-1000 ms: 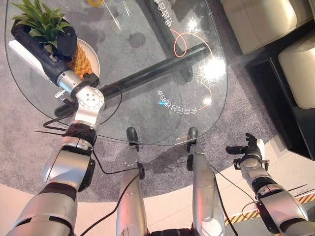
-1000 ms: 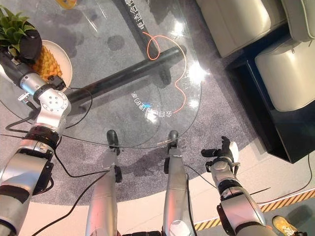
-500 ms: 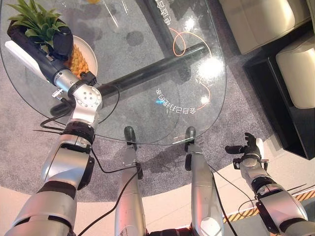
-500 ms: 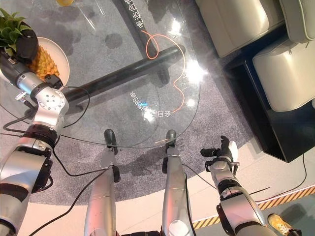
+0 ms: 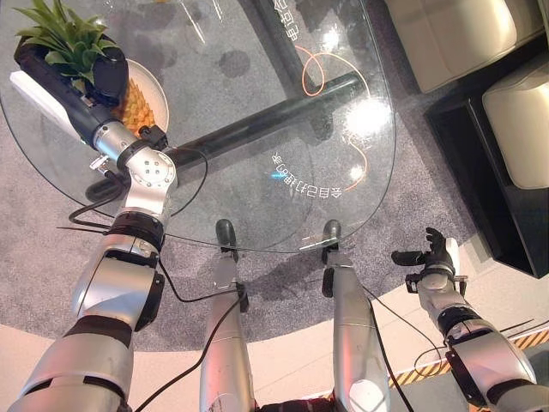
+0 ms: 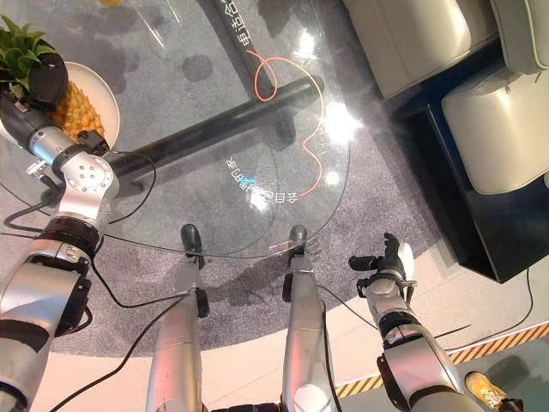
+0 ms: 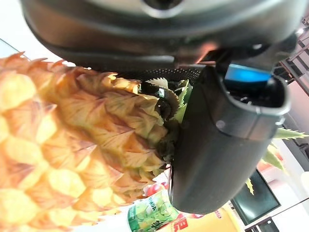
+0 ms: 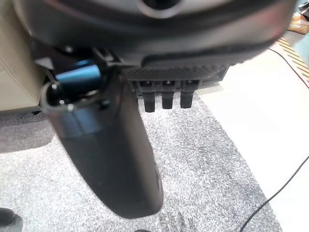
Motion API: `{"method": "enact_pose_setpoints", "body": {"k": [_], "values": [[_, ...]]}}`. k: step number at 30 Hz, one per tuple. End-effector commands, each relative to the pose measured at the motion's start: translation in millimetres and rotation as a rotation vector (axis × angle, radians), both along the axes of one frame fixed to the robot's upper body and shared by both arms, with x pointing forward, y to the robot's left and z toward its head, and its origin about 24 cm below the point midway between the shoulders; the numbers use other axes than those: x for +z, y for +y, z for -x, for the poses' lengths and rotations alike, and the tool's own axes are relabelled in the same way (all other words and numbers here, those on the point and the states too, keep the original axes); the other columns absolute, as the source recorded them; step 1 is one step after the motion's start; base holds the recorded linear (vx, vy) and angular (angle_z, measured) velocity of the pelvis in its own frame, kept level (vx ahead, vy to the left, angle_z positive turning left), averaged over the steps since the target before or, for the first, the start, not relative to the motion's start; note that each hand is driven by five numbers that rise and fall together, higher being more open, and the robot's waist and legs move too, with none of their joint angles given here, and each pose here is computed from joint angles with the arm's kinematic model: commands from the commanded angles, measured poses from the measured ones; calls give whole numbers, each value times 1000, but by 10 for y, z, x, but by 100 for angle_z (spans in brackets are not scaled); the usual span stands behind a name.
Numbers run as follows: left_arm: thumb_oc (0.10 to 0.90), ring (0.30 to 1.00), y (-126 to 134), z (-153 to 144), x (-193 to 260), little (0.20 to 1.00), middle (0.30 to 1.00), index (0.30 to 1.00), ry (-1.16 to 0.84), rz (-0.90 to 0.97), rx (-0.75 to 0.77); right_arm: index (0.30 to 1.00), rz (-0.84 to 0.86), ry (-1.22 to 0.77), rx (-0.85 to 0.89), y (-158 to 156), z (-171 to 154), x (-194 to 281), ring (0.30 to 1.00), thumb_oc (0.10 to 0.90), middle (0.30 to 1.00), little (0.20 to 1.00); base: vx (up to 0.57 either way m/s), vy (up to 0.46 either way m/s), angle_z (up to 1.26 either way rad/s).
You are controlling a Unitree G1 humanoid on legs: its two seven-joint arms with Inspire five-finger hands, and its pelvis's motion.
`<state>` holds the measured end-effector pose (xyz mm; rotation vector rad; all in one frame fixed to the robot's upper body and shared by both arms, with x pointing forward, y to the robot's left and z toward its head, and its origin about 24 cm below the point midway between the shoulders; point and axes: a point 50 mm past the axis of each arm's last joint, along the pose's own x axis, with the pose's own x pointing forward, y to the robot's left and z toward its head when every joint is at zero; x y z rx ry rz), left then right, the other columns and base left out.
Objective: Pick up the fruit to the plate
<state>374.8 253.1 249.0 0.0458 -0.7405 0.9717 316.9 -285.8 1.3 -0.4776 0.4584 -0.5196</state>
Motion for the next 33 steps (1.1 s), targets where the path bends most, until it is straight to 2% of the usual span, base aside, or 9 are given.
{"method": "enact_pose_setpoints", "body": {"k": [1, 21, 23, 24, 25, 30, 31, 33], "values": [[100, 300, 187, 197, 767, 200, 300, 300, -272, -58, 39, 900, 47, 10, -68, -115, 84, -24, 900, 800, 900, 900, 0, 0, 0], [100, 300, 211, 167, 752, 200, 300, 300, -242, -66, 21, 900, 51, 5, -59, -71, 66, -27, 900, 800, 900, 900, 0, 0, 0], [254, 432, 227, 177, 780, 354, 432, 432, -248, -64, 23, 900, 49, 0, -59, -86, 61, -12, 900, 800, 900, 900, 0, 0, 0], [276, 451, 230, 177, 783, 376, 451, 451, -249, -60, 23, 900, 50, 0, -57, -82, 62, -15, 900, 800, 900, 900, 0, 0, 0], [396, 554, 233, 179, 785, 496, 554, 554, -250, -57, 26, 900, 51, 0, -55, -77, 62, -18, 900, 800, 900, 900, 0, 0, 0], [446, 596, 238, 176, 766, 546, 596, 596, -248, -54, 30, 900, 53, 3, -51, -52, 75, -47, 900, 800, 900, 900, 0, 0, 0], [487, 632, 245, 183, 789, 587, 632, 632, -255, -53, 31, 900, 53, -3, -52, -55, 62, -28, 900, 800, 900, 900, 0, 0, 0], [515, 655, 254, 192, 790, 615, 655, 655, -264, -49, 37, 900, 55, -5, -49, -61, 61, -24, 900, 800, 900, 900, 0, 0, 0]]}}
